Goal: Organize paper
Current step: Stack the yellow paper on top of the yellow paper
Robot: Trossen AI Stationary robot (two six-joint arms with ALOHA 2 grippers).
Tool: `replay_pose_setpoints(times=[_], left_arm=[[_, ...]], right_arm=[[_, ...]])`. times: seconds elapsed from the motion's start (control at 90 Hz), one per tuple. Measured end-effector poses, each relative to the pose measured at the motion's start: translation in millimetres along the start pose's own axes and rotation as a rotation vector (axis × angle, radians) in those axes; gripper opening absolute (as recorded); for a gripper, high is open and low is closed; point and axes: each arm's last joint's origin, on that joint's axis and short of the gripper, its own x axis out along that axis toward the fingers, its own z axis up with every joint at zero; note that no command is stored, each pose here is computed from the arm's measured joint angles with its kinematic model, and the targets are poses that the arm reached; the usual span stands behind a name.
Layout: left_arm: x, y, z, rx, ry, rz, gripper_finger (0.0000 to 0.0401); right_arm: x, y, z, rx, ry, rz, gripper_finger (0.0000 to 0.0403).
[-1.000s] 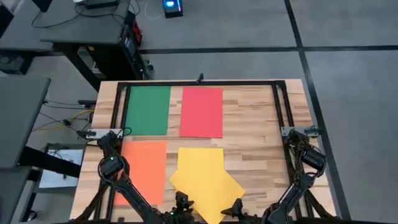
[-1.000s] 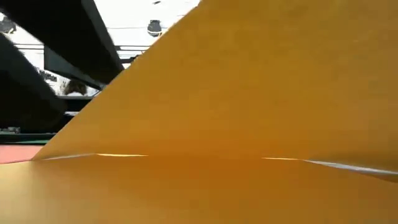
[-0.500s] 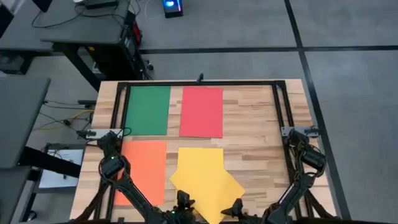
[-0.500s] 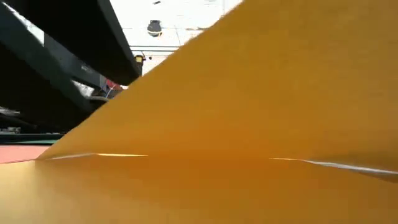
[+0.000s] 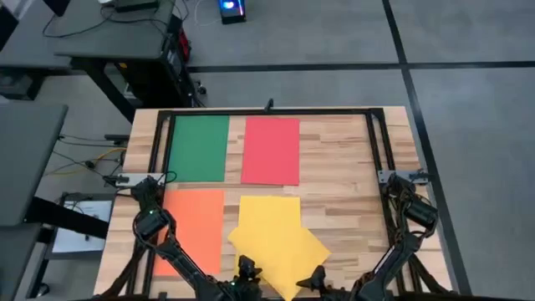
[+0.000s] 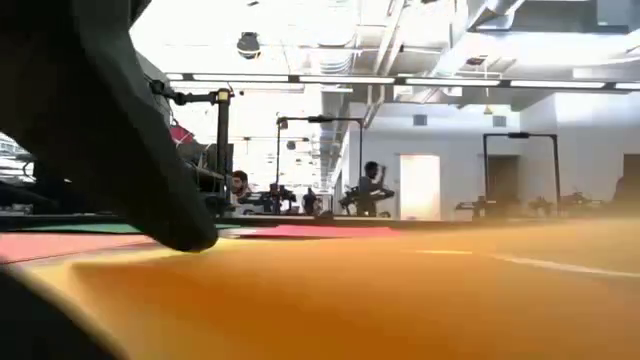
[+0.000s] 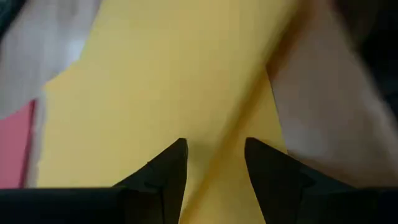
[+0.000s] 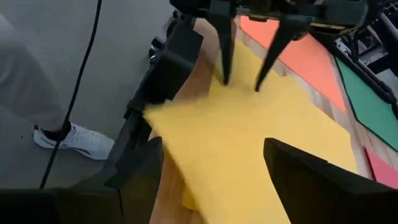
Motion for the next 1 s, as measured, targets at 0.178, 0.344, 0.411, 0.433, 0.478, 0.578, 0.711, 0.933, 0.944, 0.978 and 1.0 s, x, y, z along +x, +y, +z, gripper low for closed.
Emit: replay_pose_setpoints(times=[0.178,0.344,0.411,0.433,0.478,0.578,0.711,0.933,0.944,0.978,1.0], left_arm=[[1.1,2.6,1.0,0.000,-0.026,0.066,0.0146],[3.8,4.9,1.8,0.003,-0.023,0.072,0.0146],[3.9,5.1,1.8,0.004,-0.022,0.073,0.0146],[3.9,5.2,1.7,0.004,-0.021,0.073,0.0146],[3.9,5.3,1.4,0.006,-0.020,0.074,0.0146],[1.9,6.8,2.0,-0.011,-0.009,0.079,0.0146],[-12.5,16.8,9.3,-0.058,0.028,0.100,0.0146],[-53.2,63.2,14.9,-0.226,0.117,0.165,0.0125],[-55.3,65.8,14.5,-0.235,0.124,0.167,0.0123],[-61.5,73.5,12.9,-0.268,0.156,0.169,0.0115],[-64.6,78.1,11.5,-0.290,0.181,0.166,0.0110]], right_arm=[[2.3,-1.9,0.3,0.006,0.004,-0.002,0.0266],[3.1,-2.4,0.7,0.009,0.004,-0.001,0.0266],[3.0,-2.2,0.6,0.009,0.004,0.001,0.0266],[2.9,-2.1,0.6,0.009,0.004,0.001,0.0266],[2.2,-1.6,0.5,0.024,0.003,0.003,0.0266],[-1.8,-3.1,0.3,0.134,0.011,-0.002,0.0264],[-12.2,-24.6,-3.1,0.294,0.121,-0.028,0.0249],[-40.2,-74.7,-12.8,0.395,0.345,-0.147,0.0180],[-41.7,-77.0,-13.1,0.396,0.356,-0.150,0.0175],[-44.5,-83.3,-14.4,0.395,0.395,-0.155,0.0160],[-46.0,-87.2,-15.3,0.394,0.425,-0.155,0.0149]])
